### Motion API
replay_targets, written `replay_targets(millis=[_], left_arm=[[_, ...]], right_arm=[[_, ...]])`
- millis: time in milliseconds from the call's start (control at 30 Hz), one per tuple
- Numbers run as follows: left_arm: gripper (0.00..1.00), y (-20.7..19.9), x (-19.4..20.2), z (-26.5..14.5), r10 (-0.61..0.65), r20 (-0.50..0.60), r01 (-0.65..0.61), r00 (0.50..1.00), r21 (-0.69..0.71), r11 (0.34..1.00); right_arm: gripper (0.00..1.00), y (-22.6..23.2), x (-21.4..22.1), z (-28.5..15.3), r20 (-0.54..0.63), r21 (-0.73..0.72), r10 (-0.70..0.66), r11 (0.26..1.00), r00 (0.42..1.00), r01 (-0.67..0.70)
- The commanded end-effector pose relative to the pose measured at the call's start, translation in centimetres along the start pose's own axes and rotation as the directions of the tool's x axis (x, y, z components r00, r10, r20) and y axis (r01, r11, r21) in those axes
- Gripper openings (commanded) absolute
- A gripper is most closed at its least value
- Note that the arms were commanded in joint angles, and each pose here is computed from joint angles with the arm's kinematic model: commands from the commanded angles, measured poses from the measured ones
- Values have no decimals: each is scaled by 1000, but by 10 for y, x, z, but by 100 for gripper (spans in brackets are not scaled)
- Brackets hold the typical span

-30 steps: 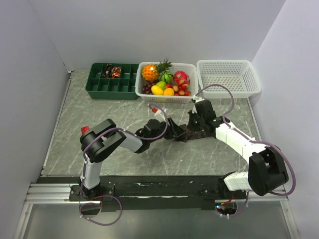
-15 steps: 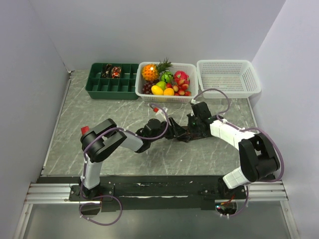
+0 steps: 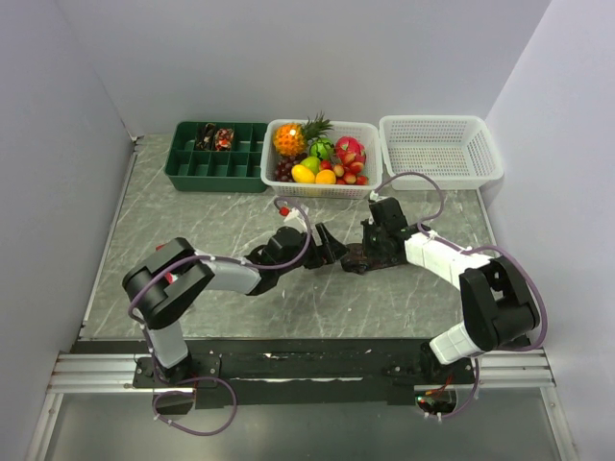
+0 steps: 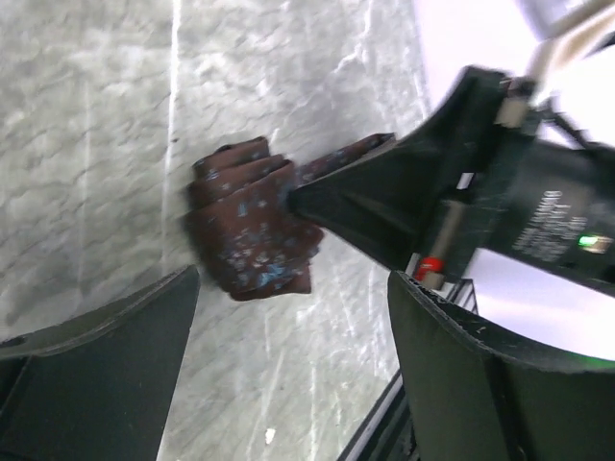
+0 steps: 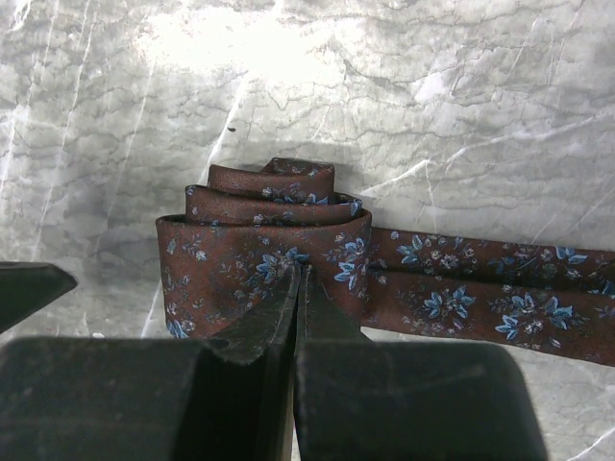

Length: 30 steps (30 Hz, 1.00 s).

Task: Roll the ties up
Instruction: Roll the tie at the center of the board.

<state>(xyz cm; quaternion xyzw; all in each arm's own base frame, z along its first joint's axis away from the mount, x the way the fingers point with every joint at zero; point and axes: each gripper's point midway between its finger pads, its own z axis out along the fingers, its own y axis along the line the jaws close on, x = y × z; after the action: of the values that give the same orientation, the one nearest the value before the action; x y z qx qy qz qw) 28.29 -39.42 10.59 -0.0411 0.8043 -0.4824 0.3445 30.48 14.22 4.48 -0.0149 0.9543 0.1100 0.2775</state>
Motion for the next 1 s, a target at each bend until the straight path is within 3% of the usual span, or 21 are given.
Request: replay_targets(millis=[0,300,600,767,900,967], left_arm=[[85,15,15,10,-48,-47,46,998,-45,998],[82,16,32,34,-148,-108,150,983,6,989],[68,32,47,50,-246,-123,247,962,-1,969],[50,27,42,53,-276,-91,282,957,62,958],[26,21,34,49,-257,-54,262,965,114,958],[19,17,29,46,-245,-42,248,969,123,961]], right_arm=[[0,-9,13,4,-36,36,16,999,999,-15],[0,-9,12,-4,-31,37,22,999,999,-21],[0,-7,18,0,-56,28,34,999,998,-32],[0,-6,19,-1,-59,19,33,999,998,-32],[0,-3,21,0,-66,7,28,1000,997,-28],[0,0,20,0,-61,-4,24,1000,998,-24]])
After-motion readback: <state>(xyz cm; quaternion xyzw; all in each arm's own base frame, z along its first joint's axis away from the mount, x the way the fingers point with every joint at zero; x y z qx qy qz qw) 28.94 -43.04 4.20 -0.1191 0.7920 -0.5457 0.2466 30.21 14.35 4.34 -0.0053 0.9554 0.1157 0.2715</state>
